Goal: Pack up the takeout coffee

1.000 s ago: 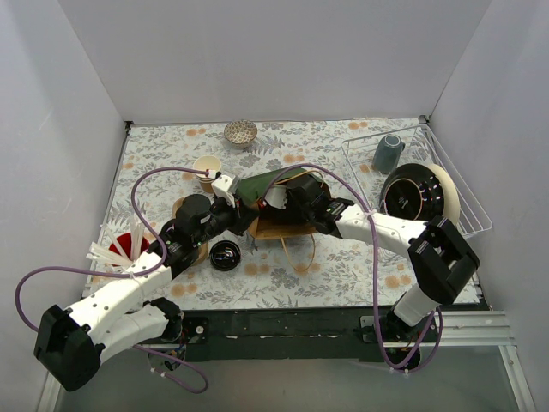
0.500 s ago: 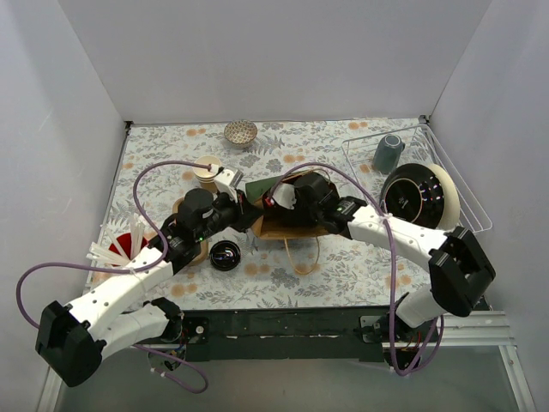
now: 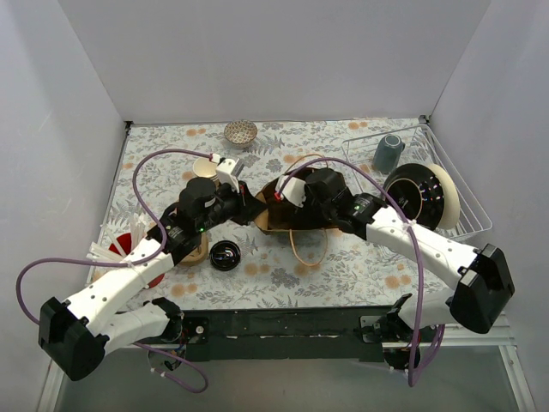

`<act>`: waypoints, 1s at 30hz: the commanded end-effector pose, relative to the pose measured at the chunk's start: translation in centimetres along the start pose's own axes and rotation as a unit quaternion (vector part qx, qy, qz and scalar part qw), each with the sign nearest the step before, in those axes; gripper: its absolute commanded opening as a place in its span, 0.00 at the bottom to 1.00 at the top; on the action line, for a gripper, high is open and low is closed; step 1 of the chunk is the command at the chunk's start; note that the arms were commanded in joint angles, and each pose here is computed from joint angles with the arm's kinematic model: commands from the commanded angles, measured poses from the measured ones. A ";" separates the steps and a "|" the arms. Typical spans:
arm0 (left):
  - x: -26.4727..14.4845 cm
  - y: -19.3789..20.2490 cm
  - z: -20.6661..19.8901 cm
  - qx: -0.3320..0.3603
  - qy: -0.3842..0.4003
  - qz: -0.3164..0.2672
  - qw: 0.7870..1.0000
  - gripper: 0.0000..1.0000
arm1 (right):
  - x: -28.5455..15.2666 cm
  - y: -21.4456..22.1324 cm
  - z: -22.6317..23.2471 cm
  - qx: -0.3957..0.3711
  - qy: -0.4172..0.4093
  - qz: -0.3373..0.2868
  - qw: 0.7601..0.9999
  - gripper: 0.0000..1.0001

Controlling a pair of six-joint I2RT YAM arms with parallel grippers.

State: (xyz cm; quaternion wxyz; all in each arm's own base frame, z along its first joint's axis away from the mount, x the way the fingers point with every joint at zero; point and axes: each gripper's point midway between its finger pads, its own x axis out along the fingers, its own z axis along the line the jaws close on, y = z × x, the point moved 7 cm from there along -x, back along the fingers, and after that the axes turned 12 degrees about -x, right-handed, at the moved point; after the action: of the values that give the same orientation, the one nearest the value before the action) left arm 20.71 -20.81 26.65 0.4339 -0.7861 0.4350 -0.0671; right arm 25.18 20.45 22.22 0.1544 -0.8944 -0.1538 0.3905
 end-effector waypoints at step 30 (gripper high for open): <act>-1.6 -1.3 0.2 0.127 -0.036 0.036 0.991 0.00 | -3.7 -0.3 0.0 0.094 0.010 -0.049 0.994 0.72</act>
State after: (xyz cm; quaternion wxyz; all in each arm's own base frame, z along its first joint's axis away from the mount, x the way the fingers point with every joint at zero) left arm 20.26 -19.85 27.07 0.5127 -0.7243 0.4565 -0.0638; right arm 22.34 19.57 24.46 0.2357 -0.8648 -0.1709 0.4090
